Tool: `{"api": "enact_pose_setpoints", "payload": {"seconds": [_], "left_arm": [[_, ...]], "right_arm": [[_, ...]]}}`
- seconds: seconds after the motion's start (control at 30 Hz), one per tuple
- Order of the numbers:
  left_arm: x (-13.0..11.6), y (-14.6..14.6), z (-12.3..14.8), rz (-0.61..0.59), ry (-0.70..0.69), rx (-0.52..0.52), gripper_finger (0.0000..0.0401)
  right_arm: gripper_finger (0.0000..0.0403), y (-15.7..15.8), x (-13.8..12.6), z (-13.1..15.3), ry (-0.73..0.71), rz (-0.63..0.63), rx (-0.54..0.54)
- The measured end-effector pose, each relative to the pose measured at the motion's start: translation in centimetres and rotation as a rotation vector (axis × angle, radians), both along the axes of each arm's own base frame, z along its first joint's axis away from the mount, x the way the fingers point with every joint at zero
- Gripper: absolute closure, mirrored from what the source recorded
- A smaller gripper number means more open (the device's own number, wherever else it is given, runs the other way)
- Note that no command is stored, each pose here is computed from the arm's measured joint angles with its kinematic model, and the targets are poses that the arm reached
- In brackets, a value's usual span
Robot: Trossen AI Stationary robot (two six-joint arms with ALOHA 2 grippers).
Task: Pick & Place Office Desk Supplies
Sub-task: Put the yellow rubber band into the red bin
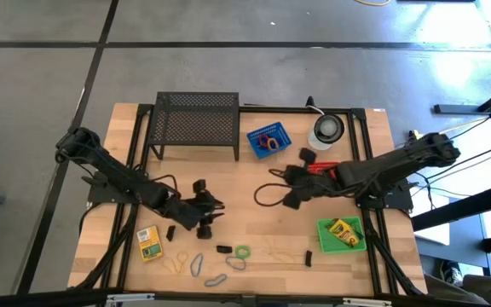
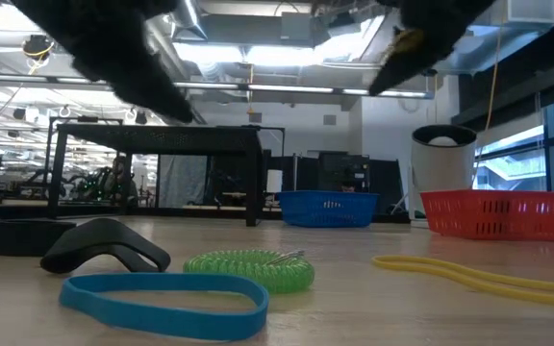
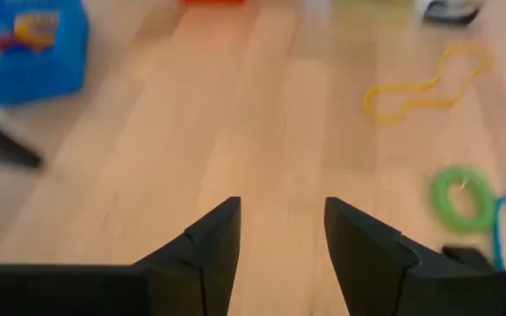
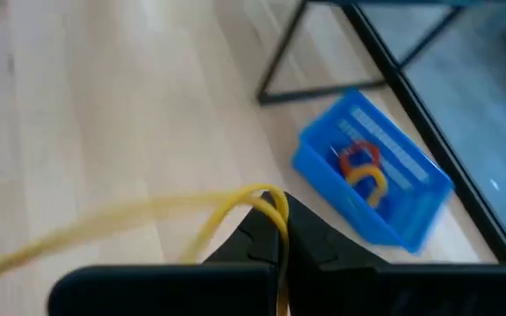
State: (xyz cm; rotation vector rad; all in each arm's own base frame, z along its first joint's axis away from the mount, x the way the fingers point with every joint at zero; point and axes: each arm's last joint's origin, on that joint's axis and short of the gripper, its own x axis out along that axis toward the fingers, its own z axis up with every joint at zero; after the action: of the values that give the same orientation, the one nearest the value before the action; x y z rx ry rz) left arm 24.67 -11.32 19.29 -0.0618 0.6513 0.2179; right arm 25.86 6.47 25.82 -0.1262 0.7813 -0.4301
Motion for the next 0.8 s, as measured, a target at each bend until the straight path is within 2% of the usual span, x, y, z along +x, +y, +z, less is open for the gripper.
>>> {"api": "enact_pose_setpoints", "payload": {"seconds": [0.17, 0.37, 0.63, 0.8], "left_arm": [[-0.8, 0.0, -0.6, 0.089, 0.054, -0.027, 0.0247], [-1.1, 0.1, -0.8, 0.156, 0.063, -0.076, 0.0252], [-1.8, -0.8, -1.0, 0.175, 0.069, -0.137, 0.0253], [-2.1, -1.3, -0.9, 0.186, 0.043, -0.119, 0.0253]], "right_arm": [[0.0402, 0.1, -2.3, 0.3, 0.07, -0.055, 0.004], [0.0403, 0.7, -3.7, 0.3, 0.101, -0.091, 0.04], [0.0403, 1.4, -5.8, -0.3, 0.195, -0.192, 0.071], [0.04, 1.7, -7.0, -0.4, 0.211, -0.259, 0.053]]}}
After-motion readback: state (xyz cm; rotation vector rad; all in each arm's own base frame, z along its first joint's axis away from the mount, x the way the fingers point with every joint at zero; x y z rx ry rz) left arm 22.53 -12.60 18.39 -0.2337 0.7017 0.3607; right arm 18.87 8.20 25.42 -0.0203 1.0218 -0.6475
